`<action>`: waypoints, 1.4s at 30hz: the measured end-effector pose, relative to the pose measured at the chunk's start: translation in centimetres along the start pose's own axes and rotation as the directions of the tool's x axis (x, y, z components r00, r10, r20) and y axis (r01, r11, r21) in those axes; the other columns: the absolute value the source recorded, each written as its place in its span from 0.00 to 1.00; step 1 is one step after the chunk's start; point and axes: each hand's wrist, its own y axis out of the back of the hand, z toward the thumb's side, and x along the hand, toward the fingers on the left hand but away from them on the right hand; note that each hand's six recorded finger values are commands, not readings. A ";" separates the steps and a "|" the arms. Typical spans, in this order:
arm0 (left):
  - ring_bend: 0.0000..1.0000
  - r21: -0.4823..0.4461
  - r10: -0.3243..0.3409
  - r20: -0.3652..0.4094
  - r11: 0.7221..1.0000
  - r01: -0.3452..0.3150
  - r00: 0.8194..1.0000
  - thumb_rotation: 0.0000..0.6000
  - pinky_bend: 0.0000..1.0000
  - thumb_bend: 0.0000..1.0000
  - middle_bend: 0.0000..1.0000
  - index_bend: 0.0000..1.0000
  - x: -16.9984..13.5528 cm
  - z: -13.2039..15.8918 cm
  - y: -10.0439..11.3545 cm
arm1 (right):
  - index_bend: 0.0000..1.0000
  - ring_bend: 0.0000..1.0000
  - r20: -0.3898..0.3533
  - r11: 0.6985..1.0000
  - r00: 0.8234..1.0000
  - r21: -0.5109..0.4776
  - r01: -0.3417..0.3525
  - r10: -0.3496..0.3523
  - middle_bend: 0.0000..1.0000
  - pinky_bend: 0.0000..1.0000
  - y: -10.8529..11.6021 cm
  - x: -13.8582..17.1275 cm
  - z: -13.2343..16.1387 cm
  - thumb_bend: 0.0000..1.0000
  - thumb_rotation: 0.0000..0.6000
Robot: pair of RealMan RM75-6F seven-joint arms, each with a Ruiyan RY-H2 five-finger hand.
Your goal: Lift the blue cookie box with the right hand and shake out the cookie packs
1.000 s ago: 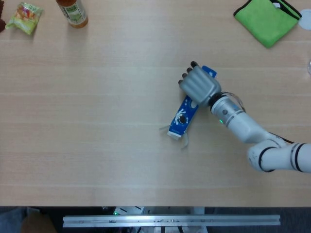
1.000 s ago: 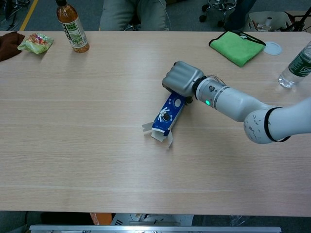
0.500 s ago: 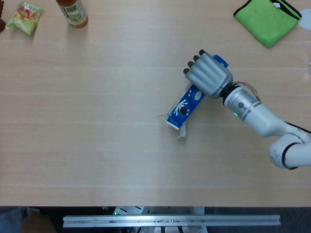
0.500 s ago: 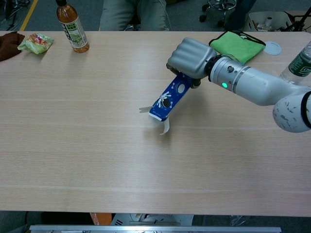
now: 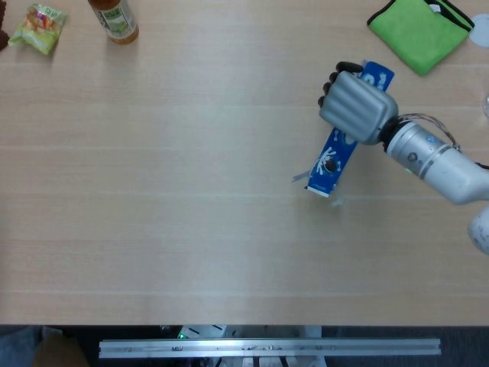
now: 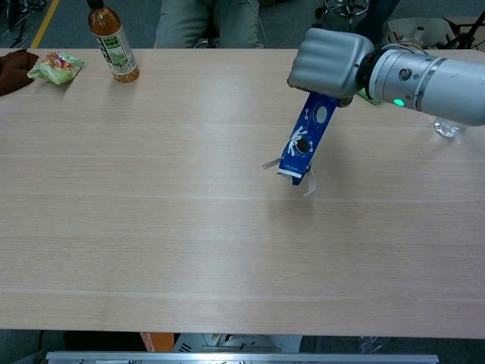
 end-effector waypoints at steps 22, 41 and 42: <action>0.19 -0.003 -0.004 0.008 1.000 0.004 1.000 1.00 0.24 0.26 0.24 0.27 0.0 0.1 -0.3 | 0.57 0.49 0.033 0.987 0.997 0.138 -0.078 0.074 0.52 0.47 -0.8 0.2 -1.6 0.14 1.00; 0.19 -0.011 -0.016 0.005 1.000 0.016 1.000 1.00 0.24 0.26 0.24 0.27 0.1 -0.2 -1.0 | 0.45 0.42 0.083 0.970 0.985 0.179 -0.165 0.152 0.47 0.42 -2.1 -0.1 -1.8 0.14 1.00; 0.19 -0.011 -0.016 0.006 1.000 0.016 1.000 1.00 0.24 0.26 0.24 0.27 0.2 -0.2 -1.0 | 0.44 0.41 0.088 0.970 0.984 0.179 -0.167 0.153 0.47 0.42 -2.2 -0.1 -1.9 0.14 1.00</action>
